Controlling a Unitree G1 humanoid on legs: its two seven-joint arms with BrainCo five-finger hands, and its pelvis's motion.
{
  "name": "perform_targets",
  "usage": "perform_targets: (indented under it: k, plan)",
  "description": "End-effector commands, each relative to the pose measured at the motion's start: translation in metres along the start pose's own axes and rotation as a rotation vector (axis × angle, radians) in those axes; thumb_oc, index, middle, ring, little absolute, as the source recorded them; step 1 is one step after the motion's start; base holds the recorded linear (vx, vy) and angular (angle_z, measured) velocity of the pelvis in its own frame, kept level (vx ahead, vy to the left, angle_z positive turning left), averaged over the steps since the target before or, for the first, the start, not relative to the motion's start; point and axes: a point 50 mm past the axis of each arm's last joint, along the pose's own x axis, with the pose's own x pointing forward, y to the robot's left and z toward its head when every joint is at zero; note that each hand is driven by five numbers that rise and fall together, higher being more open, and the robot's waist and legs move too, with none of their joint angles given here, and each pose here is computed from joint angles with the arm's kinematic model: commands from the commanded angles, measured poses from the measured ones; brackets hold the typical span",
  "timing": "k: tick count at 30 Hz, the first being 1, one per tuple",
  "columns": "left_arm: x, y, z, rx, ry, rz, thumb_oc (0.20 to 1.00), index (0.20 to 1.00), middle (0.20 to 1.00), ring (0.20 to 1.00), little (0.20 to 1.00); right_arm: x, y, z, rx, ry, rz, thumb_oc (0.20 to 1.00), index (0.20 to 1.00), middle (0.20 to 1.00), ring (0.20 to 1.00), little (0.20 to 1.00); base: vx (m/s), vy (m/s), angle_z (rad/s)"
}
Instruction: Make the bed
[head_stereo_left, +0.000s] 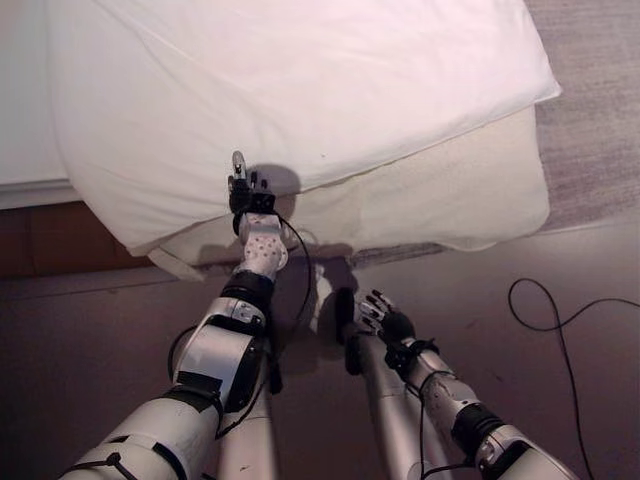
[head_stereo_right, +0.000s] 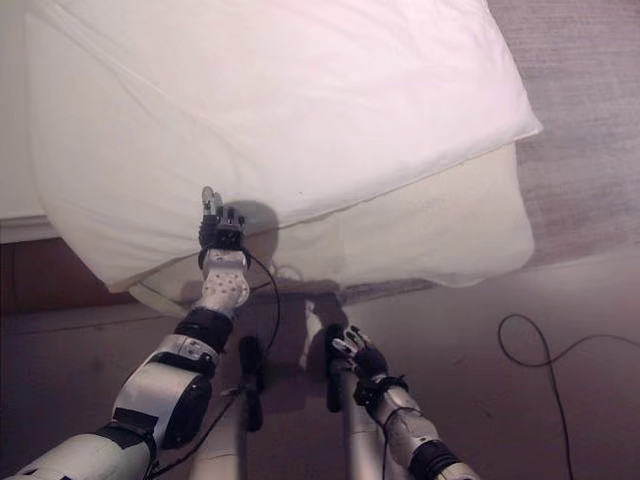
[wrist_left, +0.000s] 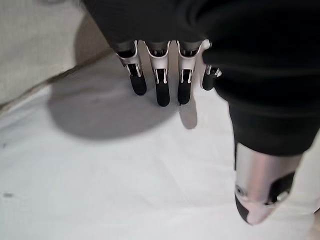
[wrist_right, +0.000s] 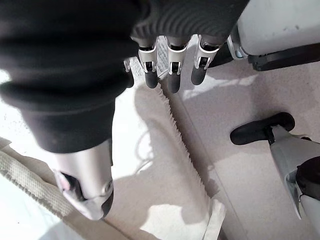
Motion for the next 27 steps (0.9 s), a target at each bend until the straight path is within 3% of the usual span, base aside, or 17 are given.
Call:
perform_targets:
  k: [1,14,27]
  plan:
    - [-0.012,-0.015,-0.003,-0.001,-0.044,-0.062,1.000,1.000,1.000,1.000,1.000,-0.008,-0.008,0.009,-0.003,-0.043,-0.007,1.000,1.000,1.000,1.000,1.000,0.00,-0.007,0.04]
    - [-0.038,0.036,-0.007,-0.047,0.012,-0.044,1.000,1.000,1.000,1.000,1.000,-0.012,-0.019,0.023,-0.015,-0.091,-0.029,1.000,1.000,1.000,1.000,1.000,0.00,0.001,0.01]
    - [-0.029,0.035,-0.016,-0.061,0.082,-0.103,1.000,1.000,1.000,1.000,1.000,-0.011,-0.017,0.017,-0.052,-0.065,0.005,1.000,1.000,1.000,1.000,1.000,0.00,0.005,0.00]
